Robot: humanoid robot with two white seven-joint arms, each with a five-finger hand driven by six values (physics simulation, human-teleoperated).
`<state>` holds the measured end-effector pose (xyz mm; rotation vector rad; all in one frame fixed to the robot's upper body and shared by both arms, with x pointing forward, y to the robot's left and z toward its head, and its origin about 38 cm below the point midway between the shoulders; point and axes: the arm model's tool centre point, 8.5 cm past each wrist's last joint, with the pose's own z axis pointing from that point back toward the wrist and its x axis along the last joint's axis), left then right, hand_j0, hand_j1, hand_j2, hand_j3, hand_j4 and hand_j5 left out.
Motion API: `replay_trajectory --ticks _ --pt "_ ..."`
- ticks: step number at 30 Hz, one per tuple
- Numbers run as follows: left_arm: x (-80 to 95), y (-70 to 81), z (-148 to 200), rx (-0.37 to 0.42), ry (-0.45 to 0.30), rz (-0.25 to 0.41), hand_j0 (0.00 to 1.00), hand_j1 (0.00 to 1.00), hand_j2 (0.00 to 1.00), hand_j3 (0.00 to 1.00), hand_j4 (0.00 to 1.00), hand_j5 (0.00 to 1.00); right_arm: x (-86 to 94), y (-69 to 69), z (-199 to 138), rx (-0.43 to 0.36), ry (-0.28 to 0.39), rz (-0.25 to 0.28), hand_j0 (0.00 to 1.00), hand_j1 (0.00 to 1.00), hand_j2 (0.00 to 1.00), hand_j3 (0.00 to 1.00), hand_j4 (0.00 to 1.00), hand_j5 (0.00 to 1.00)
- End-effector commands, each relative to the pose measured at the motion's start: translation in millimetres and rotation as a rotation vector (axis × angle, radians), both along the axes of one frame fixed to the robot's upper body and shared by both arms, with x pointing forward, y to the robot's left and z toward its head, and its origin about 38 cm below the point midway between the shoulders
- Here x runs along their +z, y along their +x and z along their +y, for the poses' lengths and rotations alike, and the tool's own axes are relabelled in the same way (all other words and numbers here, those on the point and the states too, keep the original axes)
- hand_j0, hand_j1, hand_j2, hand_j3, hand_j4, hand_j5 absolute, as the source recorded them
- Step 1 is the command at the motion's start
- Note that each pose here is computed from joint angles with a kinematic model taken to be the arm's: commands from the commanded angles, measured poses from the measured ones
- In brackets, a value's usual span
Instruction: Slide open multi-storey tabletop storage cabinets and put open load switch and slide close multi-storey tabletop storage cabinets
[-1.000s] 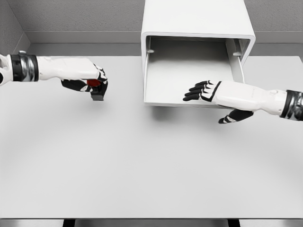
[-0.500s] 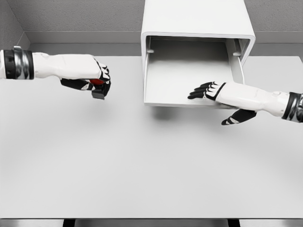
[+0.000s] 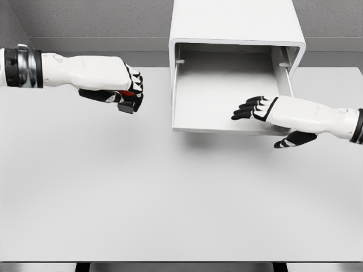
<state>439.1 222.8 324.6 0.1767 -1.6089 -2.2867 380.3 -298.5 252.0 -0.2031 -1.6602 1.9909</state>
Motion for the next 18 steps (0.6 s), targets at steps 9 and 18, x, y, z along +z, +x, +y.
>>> replay_trajectory --ticks 9,18 --pt "23.6 -7.7 -13 -0.043 -0.037 -0.023 0.38 0.38 0.38 0.38 0.38 0.38 10.8 -3.9 -10 0.0 -0.04 -0.02 1.0 1.0 1.0 1.0 1.0 1.0" --pt "46.3 -8.4 -21 -0.061 -0.064 -0.052 0.37 0.37 0.37 0.37 0.37 0.37 7.0 -4.2 -8 0.015 -0.085 0.005 1.0 1.0 1.0 1.0 1.0 1.0"
